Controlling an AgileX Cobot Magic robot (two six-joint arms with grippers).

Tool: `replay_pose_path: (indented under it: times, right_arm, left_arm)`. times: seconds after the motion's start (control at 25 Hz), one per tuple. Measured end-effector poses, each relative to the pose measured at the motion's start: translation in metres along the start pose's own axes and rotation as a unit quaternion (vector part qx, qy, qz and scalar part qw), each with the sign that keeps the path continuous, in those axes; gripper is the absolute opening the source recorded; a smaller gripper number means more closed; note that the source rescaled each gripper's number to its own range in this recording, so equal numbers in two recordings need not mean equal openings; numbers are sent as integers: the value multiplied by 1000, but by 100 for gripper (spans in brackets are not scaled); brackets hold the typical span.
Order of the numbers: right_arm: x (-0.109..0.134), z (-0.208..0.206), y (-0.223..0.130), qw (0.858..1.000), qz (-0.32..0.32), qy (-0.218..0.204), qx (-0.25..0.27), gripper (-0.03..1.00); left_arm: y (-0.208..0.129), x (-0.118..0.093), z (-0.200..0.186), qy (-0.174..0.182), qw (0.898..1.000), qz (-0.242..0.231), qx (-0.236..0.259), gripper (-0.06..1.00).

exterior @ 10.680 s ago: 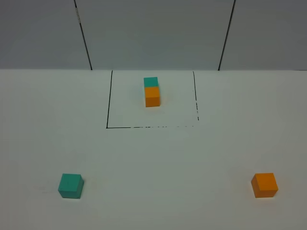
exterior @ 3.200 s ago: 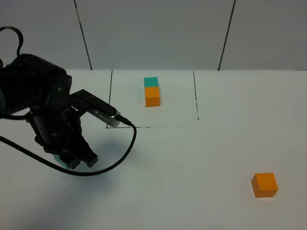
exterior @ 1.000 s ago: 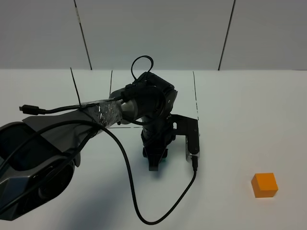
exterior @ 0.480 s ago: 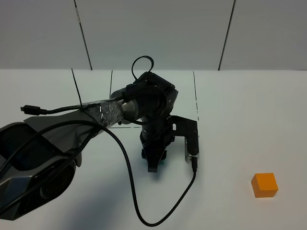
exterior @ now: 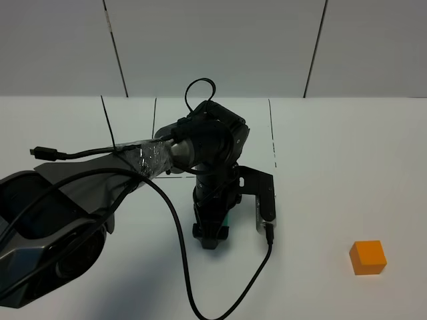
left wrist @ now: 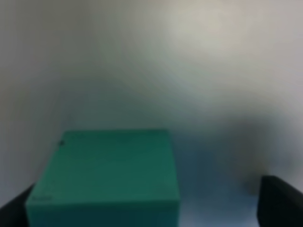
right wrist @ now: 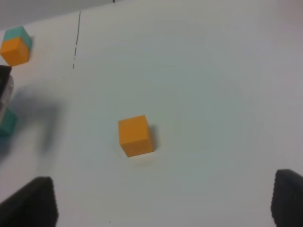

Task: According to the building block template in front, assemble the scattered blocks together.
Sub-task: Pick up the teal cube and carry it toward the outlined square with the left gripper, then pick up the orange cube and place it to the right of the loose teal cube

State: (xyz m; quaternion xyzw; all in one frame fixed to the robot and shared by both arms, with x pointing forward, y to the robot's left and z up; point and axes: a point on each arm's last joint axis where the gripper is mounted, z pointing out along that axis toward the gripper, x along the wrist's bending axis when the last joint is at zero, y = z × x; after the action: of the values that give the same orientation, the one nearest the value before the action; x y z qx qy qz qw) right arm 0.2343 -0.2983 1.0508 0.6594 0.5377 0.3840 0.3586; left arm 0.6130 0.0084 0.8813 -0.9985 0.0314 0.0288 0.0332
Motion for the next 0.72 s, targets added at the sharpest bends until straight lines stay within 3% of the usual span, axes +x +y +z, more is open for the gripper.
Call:
replay_pose_path:
  times: [0.08,0.2,0.44,0.72]
  right_arm:
    - [0,0,0,1000,0,0,0,81]
    - [0,0,0,1000,0,0,0,81]
    - [0,0,0,1000,0,0,0,81]
    - [0,0,0,1000,0,0,0,81]
  left_arm:
    - [0,-1,-1,-6,1000,-2,4,91]
    - [-3,-1,-2,-5,1000,-15,18,99]
    - [-8,-2,-20,17,997,-78,21,100]
    - [-17,-9,-84,69,981,-180,-27,96]
